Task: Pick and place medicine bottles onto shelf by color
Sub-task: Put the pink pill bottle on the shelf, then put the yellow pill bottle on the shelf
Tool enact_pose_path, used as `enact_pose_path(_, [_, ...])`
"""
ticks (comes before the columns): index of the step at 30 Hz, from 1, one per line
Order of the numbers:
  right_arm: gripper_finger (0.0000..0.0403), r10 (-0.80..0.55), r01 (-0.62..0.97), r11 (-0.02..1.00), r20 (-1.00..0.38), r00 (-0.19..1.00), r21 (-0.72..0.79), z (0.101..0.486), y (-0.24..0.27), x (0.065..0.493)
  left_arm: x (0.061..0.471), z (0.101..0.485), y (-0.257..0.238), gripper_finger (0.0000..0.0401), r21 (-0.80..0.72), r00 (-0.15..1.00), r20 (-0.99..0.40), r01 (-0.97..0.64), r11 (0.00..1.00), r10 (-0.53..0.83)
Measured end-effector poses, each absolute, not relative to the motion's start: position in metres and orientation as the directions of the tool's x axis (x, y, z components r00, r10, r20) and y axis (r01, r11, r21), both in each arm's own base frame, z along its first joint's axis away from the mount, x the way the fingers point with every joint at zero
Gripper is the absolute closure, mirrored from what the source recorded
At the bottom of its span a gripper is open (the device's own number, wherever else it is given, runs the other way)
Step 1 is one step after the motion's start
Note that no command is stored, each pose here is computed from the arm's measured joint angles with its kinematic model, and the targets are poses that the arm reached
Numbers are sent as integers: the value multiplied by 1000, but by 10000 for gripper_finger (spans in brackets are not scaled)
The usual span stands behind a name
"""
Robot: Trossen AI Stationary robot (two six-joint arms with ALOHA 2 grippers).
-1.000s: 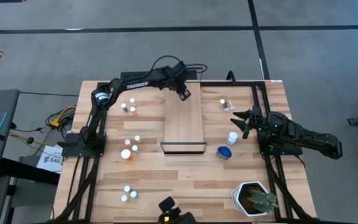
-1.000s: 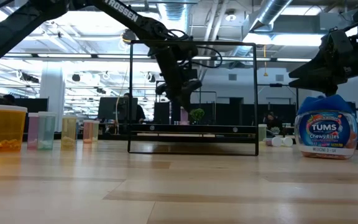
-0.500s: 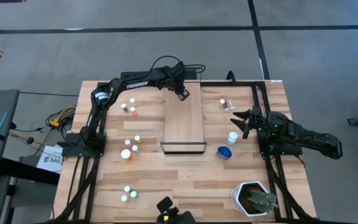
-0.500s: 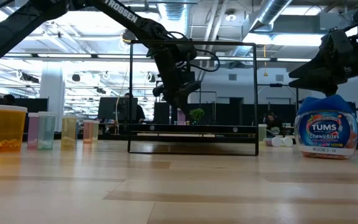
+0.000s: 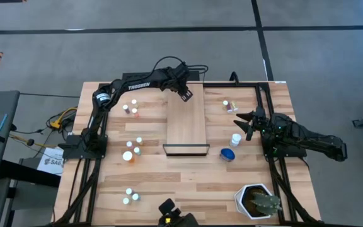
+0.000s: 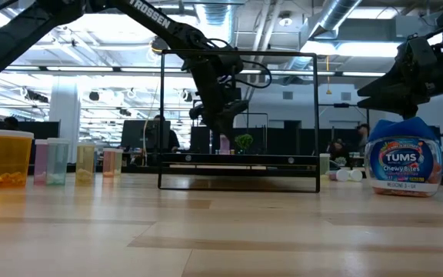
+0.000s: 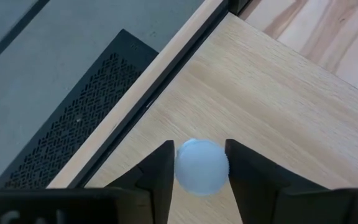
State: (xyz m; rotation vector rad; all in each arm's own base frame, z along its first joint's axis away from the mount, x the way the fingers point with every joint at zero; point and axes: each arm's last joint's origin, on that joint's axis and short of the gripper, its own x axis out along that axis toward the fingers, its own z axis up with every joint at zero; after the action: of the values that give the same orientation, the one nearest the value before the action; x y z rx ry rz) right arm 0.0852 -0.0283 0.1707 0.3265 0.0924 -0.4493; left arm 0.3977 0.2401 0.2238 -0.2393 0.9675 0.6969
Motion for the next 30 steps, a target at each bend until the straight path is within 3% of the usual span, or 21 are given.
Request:
enact_pose_path(10, [178, -411, 441, 850, -159, 898, 289, 171, -28, 85, 398, 225, 241, 250, 112, 381, -813, -641, 759, 441])
enact_pose_path(20, [178, -411, 441, 850, -159, 898, 289, 171, -28, 85, 397, 255, 239, 232, 119, 372, -822, -627, 770, 431])
enact_pose_path(25, [178, -411, 441, 850, -160, 897, 289, 171, -28, 85, 381, 273, 229, 232, 98, 386, -832, -605, 790, 399])
enact_pose_path(30, [178, -412, 441, 850, -159, 897, 289, 171, -28, 85, 347, 282, 207, 232, 140, 322, -824, -682, 718, 466])
